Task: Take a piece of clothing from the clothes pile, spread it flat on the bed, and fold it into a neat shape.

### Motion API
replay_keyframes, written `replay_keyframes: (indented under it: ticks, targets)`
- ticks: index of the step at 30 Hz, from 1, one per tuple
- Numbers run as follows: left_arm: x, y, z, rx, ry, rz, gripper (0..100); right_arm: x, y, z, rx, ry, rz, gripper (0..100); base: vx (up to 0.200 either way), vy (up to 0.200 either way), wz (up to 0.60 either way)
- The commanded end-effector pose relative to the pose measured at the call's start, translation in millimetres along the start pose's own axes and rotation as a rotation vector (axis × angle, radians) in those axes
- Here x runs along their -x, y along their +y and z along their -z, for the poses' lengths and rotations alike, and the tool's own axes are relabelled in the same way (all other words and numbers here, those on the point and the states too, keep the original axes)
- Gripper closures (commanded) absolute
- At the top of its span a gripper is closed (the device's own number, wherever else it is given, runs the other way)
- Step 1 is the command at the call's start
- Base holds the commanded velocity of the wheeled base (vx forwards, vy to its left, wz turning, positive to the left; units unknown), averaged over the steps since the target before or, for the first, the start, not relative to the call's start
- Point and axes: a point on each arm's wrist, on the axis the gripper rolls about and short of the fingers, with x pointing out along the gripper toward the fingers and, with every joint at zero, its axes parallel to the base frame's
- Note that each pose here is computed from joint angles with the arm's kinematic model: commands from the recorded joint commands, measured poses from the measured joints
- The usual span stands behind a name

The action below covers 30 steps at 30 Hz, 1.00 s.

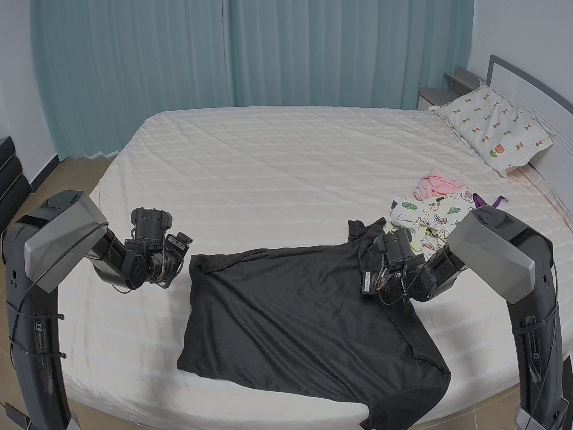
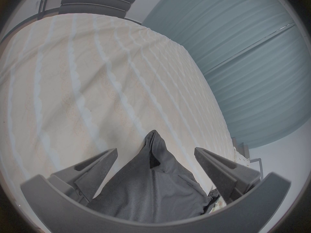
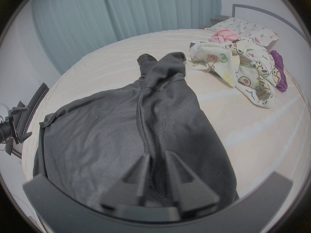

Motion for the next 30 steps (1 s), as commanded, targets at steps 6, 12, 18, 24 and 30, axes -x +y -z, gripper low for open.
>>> replay_keyframes:
  ticks: [6,12,18,24,30]
  targets:
    - [0,5,3,-0.002,0.007,-0.014,0,7,-21,-16,-0.09,-0.032,0.028,100,0.0,0.0,0.0]
    - [-1,11,6,-0.003,0.016,-0.015,0,33,-76,-52,-0.23,-0.077,0.011,100,0.0,0.0,0.0]
    - [0,13,7,-0.004,0.027,-0.02,0,33,-124,-62,-0.306,-0.092,0.038,100,0.0,0.0,0.0]
    - [0,16,8,-0.005,0.032,-0.028,0,14,-160,-56,-0.36,-0.086,0.062,100,0.0,0.0,0.0]
    - [2,16,8,-0.005,0.033,-0.029,0,-3,-188,-54,-0.397,-0.14,0.093,100,0.0,0.0,0.0]
